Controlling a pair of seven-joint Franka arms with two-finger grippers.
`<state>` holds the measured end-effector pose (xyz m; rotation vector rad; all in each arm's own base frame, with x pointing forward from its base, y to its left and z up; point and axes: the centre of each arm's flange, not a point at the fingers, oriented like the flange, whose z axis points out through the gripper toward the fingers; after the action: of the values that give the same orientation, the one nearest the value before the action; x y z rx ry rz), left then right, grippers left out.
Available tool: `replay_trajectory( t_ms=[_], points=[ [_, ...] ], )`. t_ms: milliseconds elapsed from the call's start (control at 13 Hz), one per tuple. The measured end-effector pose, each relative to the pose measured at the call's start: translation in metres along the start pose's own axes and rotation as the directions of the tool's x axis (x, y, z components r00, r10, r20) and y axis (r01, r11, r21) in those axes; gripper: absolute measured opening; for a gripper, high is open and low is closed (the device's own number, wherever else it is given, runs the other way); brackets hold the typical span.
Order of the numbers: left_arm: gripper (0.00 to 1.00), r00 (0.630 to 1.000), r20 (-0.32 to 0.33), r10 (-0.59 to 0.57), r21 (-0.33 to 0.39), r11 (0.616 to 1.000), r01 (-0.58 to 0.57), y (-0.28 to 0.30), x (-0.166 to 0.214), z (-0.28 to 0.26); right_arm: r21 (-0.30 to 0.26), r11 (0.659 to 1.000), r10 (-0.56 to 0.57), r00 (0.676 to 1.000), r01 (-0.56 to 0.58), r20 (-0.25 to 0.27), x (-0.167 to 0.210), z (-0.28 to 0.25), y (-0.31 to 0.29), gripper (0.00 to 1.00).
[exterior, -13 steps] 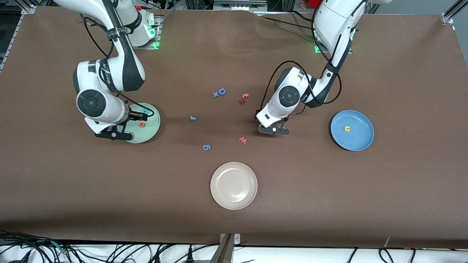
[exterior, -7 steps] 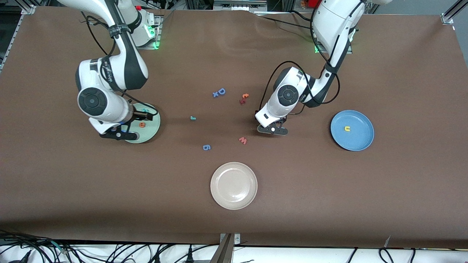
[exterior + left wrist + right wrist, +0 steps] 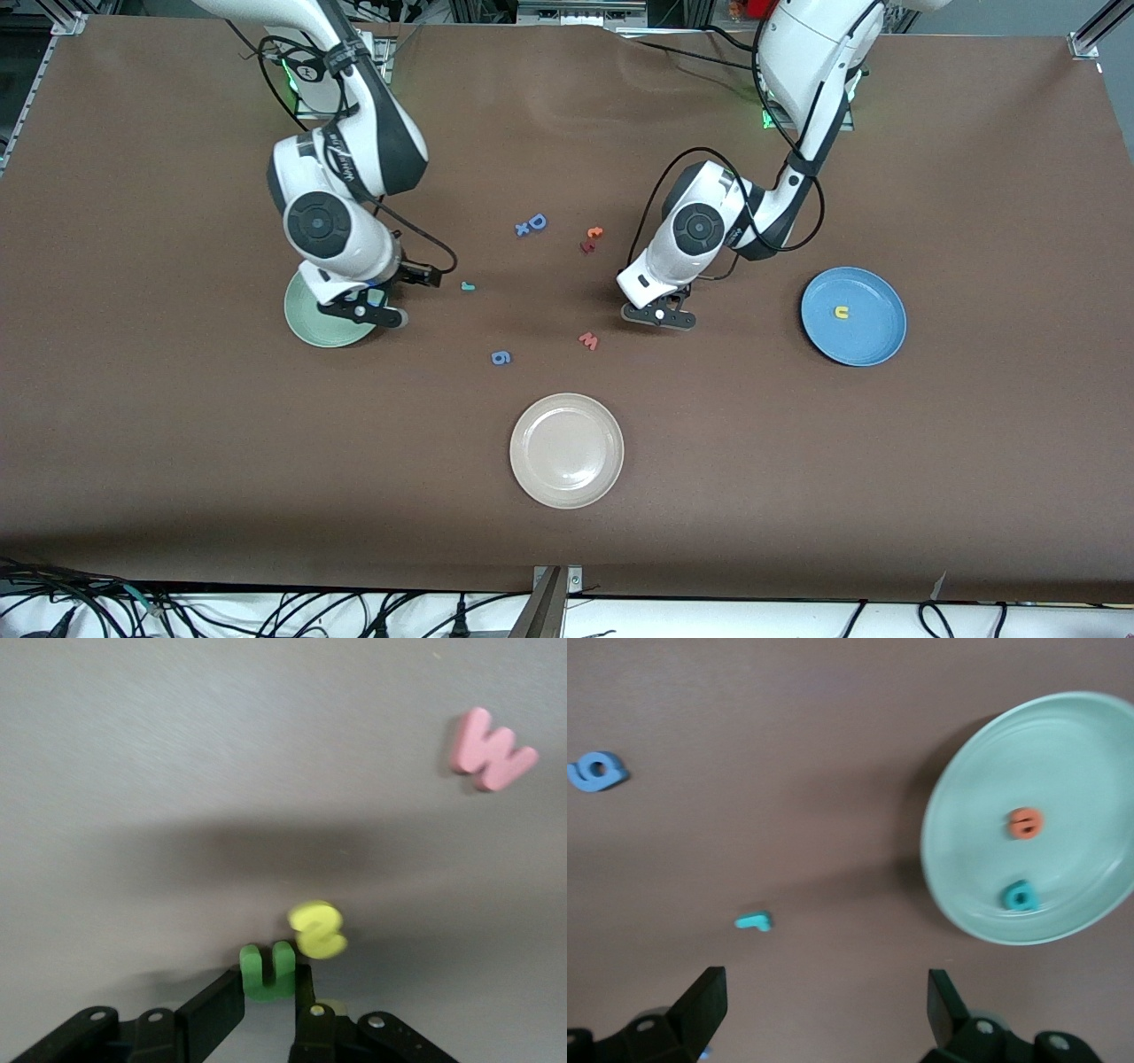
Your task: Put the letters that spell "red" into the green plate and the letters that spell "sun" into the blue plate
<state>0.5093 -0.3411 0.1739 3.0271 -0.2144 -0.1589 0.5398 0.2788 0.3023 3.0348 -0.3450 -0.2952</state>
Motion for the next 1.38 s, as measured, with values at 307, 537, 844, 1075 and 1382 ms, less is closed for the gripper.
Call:
replay_trajectory(
  t_ms=[307,537,844,1075,1382],
  points=[
    [0.3,0.993,0.047,0.112,0.043,0.993,-0.114,-0.094,0.029,-0.04,-0.008,1.0,0.029,0.999,-0.029,-0.016,-0.017,0.024,-0.033,0.97],
    [0.3,0.976,0.075,0.206,0.059,0.976,-0.211,-0.183,0.042,-0.065,-0.007,0.997,0.077,0.997,-0.077,-0.021,-0.016,0.03,-0.035,0.88],
    [0.3,0.948,0.098,0.303,0.07,0.948,-0.31,-0.269,0.041,-0.075,-0.013,0.997,0.077,0.997,-0.078,-0.022,-0.023,0.036,-0.044,0.85],
    [0.3,0.921,0.126,0.368,0.054,0.925,-0.377,-0.306,0.031,-0.07,-0.016,0.997,0.076,0.997,-0.076,-0.021,-0.024,0.039,-0.045,0.85],
    [0.3,0.907,0.166,0.387,0.022,0.918,-0.396,-0.332,0.012,-0.053,-0.011,0.993,0.117,0.993,-0.117,-0.028,-0.025,0.045,-0.047,0.85]
  ],
)
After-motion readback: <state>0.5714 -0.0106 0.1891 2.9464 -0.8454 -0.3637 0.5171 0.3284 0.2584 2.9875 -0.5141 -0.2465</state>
